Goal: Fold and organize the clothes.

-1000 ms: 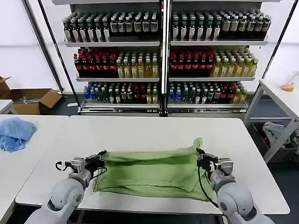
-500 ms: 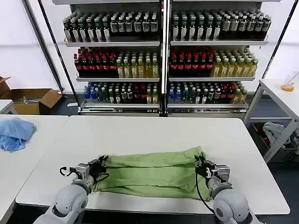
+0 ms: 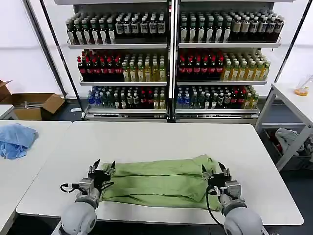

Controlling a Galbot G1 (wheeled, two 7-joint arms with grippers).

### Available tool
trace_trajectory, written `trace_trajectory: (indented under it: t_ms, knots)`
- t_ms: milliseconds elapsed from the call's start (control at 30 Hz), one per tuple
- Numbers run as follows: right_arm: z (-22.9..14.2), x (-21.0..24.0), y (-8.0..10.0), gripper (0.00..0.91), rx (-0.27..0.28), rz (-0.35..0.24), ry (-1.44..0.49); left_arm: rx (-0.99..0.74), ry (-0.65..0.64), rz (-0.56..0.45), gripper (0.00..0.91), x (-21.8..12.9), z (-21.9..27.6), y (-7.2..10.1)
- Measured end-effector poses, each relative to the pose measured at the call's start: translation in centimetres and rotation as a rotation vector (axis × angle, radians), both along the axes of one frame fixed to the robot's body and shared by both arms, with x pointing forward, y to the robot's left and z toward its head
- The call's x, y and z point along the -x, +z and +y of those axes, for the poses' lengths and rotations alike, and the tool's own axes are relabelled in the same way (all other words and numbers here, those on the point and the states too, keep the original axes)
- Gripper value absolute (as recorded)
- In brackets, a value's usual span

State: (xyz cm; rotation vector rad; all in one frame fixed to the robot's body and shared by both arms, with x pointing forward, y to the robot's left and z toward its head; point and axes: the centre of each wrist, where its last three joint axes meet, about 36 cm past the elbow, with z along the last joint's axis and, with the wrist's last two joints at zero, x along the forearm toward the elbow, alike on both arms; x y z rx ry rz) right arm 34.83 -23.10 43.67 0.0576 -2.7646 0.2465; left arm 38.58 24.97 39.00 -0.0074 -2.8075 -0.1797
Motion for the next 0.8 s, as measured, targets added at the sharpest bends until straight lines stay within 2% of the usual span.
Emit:
trace_trajectory:
  t_ms: [400, 500, 533, 600, 700, 800]
  knots:
    - [0.1, 0.8, -0.5, 0.907, 0.035, -0.014, -0.005, -0.033, 0.067, -0.008, 0.907, 2.4, -2.5, -2.8]
    - [0.1, 0.9, -0.6, 0.907, 0.038, -0.015, -0.008, -0.042, 0.079, -0.004, 0.554, 2.5, -2.8, -3.3]
    - [0.1, 0.9, -0.6, 0.907, 0.039, -0.015, -0.009, -0.045, 0.081, -0.002, 0.242, 2.5, -2.9, -3.4]
    - [0.0, 0.9, -0.6, 0.907, 0.041, -0.016, -0.010, -0.052, 0.087, 0.003, 0.071, 2.7, -3.1, -3.8]
    - [0.0, 0.9, -0.5, 0.907, 0.044, -0.019, -0.012, -0.060, 0.098, 0.016, 0.020, 3.0, -3.3, -4.5]
    - [0.0, 0.9, -0.4, 0.907, 0.044, -0.023, -0.012, -0.075, 0.110, 0.023, 0.020, 3.0, -3.4, -4.9]
